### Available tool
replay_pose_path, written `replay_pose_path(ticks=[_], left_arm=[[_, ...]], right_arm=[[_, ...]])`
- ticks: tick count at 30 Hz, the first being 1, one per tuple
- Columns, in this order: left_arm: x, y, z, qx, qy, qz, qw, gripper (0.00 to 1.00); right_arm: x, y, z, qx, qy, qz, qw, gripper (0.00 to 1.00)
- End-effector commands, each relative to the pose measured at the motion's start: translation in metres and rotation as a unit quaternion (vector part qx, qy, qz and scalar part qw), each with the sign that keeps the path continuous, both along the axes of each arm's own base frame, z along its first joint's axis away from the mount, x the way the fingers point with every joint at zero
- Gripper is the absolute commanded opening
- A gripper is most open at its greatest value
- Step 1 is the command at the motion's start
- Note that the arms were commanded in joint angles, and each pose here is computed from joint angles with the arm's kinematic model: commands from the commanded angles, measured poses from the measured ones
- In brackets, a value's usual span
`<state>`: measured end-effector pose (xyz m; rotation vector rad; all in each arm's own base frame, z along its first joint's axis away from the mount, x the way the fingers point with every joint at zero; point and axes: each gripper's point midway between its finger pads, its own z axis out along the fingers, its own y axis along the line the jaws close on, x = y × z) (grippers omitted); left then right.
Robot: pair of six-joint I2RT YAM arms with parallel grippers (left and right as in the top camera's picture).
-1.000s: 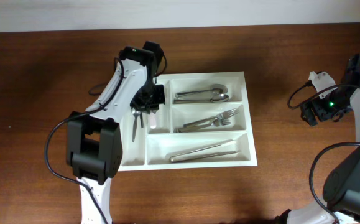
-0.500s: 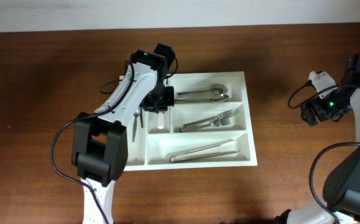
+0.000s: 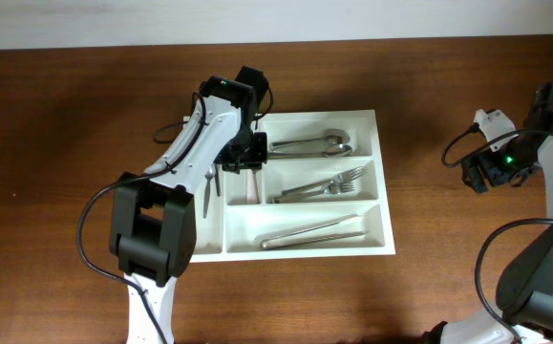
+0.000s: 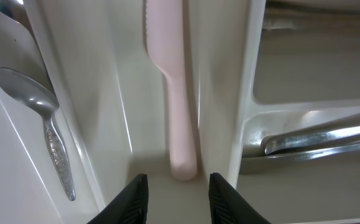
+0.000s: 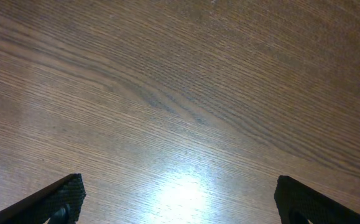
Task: Pack container
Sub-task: 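Carry the knife right and lower it into the narrow second compartment, then open the left gripper and raise it away from the tray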
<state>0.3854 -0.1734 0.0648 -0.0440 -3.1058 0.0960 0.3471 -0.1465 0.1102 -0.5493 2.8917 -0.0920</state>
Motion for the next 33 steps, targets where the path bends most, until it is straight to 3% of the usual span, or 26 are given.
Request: replay_pose_path(ticks=[1, 5, 6, 7, 8, 12, 17, 23, 28, 33], left_arm=[[0.013, 0.0, 0.01, -0.005, -0.022, -0.021, 1.0, 0.35], [0.044, 0.002, 0.054, -0.024, -0.085, -0.053, 0.995, 0.44], [0.05, 0.003, 0.064, -0.026, -0.098, -0.059, 0.993, 0.56], [0.058, 0.006, 0.079, -0.03, -0.117, -0.068, 0.99, 0.84], [0.064, 0.008, 0.092, -0.032, -0.134, -0.077, 0.988, 0.99], [0.083, 0.028, 0.146, -0.035, -0.199, -0.099, 0.974, 0.99], [0.081, 0.062, 0.202, -0.03, -0.242, -0.085, 0.966, 0.99], [0.051, 0.105, 0.253, -0.019, -0.271, -0.058, 0.961, 0.99], [0.021, 0.121, 0.308, -0.017, -0.335, -0.048, 0.941, 0.99], [-0.026, 0.128, 0.359, -0.011, -0.396, -0.054, 0.917, 0.99]], right_arm=[[0.0, 0.003, -0.002, 0.008, 0.001, 0.005, 1.0, 0.99], [0.0, 0.003, -0.002, 0.008, 0.001, 0.005, 1.0, 0.99], [0.0, 0.003, -0.002, 0.008, 0.001, 0.005, 1.0, 0.99], [0.0, 0.003, -0.002, 0.008, 0.0, 0.005, 1.0, 0.99], [0.0, 0.003, -0.002, 0.008, 0.001, 0.005, 1.0, 0.99], [0.0, 0.003, -0.002, 0.008, 0.001, 0.005, 1.0, 0.99], [0.0, 0.003, -0.002, 0.008, 0.001, 0.005, 1.0, 0.99], [0.0, 0.003, -0.002, 0.008, 0.0, 0.005, 1.0, 0.99], [0.0, 0.003, -0.002, 0.008, 0.0, 0.005, 1.0, 0.99], [0.0, 0.003, -0.002, 0.008, 0.001, 0.005, 1.0, 0.99]])
